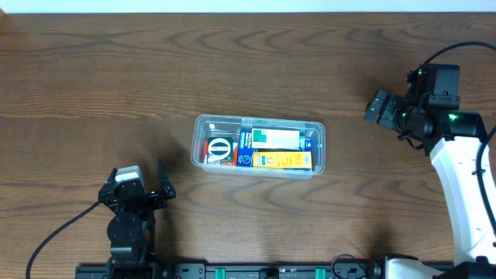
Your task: Pack container
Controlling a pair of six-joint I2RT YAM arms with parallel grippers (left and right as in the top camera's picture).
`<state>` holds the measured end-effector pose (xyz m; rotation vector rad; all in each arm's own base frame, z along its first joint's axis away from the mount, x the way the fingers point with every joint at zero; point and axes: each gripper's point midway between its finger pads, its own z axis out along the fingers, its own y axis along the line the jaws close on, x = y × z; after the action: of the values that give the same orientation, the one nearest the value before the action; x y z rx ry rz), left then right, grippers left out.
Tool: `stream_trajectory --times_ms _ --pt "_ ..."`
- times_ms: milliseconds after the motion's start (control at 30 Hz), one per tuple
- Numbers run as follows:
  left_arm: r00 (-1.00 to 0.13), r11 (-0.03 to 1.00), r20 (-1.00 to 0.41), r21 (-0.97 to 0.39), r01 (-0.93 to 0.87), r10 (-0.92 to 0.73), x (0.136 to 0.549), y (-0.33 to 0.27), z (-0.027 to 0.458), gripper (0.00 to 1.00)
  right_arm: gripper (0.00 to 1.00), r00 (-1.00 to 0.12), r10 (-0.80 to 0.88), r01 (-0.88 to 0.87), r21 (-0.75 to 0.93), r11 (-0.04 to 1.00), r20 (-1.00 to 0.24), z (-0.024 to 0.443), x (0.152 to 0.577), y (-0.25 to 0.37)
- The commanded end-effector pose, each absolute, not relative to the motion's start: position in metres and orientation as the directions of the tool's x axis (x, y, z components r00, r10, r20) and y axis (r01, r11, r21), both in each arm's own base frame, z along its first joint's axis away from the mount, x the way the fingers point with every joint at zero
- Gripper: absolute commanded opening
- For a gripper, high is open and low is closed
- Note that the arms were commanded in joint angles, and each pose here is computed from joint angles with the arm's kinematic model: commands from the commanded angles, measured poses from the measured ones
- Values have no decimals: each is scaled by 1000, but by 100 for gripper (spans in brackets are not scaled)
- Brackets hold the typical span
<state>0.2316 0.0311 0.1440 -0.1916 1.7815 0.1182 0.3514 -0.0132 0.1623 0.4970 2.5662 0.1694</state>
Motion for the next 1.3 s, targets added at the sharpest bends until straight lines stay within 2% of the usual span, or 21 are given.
stream_trajectory --times_ms 0,700,867,967,1133,1267 --pt "-228 979 -970 -31 -202 -78 232 32 132 98 99 -794 394 324 225 919 -464 164 352 -14" --pt "-229 979 -970 -31 -202 -78 232 32 132 98 99 -794 393 324 224 919 -464 164 352 -14" --pt "-229 979 -970 -31 -202 -78 232 32 132 98 99 -804 347 323 135 937 -483 170 335 -26" --pt "-229 979 -970 -31 -202 -78 232 32 132 98 99 -785 292 301 77 951 -546 188 318 -31" --pt "-229 979 -970 -31 -202 -78 232 32 132 98 99 -645 210 233 73 970 -735 215 303 -29" --pt "-229 979 -970 -31 -202 -78 232 32 132 98 99 -556 189 208 84 974 -809 193 280 -27"
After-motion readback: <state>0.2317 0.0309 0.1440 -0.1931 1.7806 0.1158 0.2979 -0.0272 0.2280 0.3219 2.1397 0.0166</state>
